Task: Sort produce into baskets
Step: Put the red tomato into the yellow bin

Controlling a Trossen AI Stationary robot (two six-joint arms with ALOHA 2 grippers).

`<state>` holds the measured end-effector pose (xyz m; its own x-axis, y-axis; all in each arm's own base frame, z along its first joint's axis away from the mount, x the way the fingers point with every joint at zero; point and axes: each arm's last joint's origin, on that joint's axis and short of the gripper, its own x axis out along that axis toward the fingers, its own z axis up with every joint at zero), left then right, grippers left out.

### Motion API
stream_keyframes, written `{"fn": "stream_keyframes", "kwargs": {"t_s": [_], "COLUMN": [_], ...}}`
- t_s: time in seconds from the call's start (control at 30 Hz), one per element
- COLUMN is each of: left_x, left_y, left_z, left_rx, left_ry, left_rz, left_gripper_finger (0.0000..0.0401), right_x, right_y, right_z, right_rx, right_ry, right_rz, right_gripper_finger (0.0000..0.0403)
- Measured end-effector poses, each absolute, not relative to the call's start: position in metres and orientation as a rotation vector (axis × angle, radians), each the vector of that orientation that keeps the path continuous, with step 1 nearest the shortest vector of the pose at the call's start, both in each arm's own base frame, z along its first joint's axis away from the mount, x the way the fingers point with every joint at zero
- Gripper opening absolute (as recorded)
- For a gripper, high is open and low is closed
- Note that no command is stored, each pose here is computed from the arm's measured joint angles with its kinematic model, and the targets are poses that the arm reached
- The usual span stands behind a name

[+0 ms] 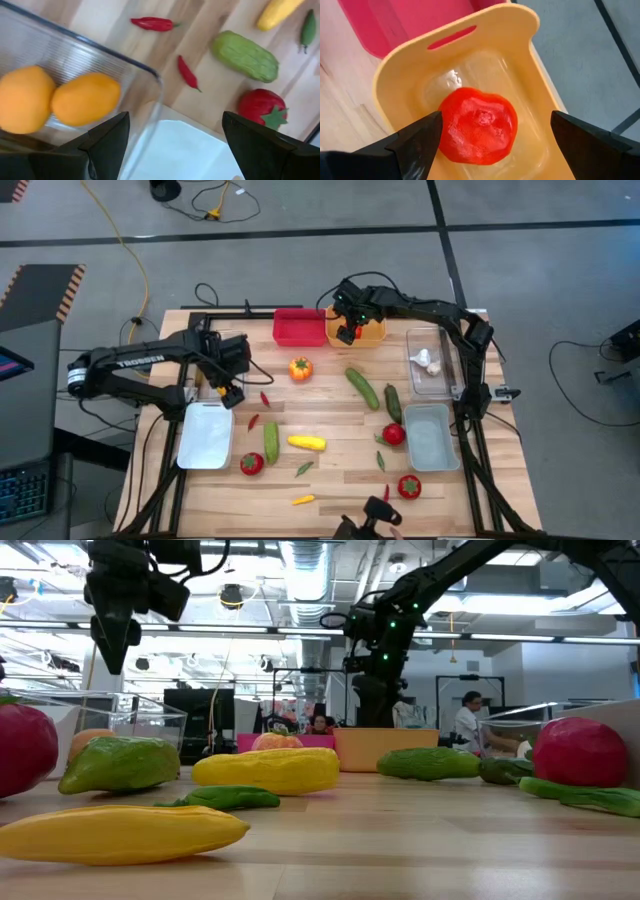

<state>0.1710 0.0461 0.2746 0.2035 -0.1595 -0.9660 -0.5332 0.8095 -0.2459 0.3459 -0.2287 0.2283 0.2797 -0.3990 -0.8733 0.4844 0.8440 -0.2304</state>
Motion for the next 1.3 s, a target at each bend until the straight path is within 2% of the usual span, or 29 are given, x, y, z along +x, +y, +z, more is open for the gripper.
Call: {"fn": "stream_keyframes", "kwargs": {"t_s": [0.47, 0.73, 1.03, 1.3], "left_x": [0.18, 0.183, 0.175, 0.174], "left_y": [-0.029, -0.077, -0.104, -0.114], "left_z": [0.288, 0.288, 0.291, 0.27], "left_rx": [-0.492, -0.526, -0.522, -0.453], "left_ry": [1.209, 1.166, 1.09, 1.081], "left_rz": [0.194, 0.069, 0.057, 0.062], "left_gripper_finger": [0.0304, 0.0304, 0.0304, 0.0304], "right_x": [0.345, 0.349, 0.355, 0.359], "right_y": [-0.215, -0.203, -0.189, -0.18], "right_z": [0.241, 0.24, 0.238, 0.238], "right_rx": [0.088, 0.08, 0.067, 0.051], "right_ry": [1.14, 1.162, 1.189, 1.188], "right_rz": [-0.58, -0.55, -0.514, -0.492], "right_gripper_finger": [0.0398, 0.0398, 0.0398, 0.0398]}}
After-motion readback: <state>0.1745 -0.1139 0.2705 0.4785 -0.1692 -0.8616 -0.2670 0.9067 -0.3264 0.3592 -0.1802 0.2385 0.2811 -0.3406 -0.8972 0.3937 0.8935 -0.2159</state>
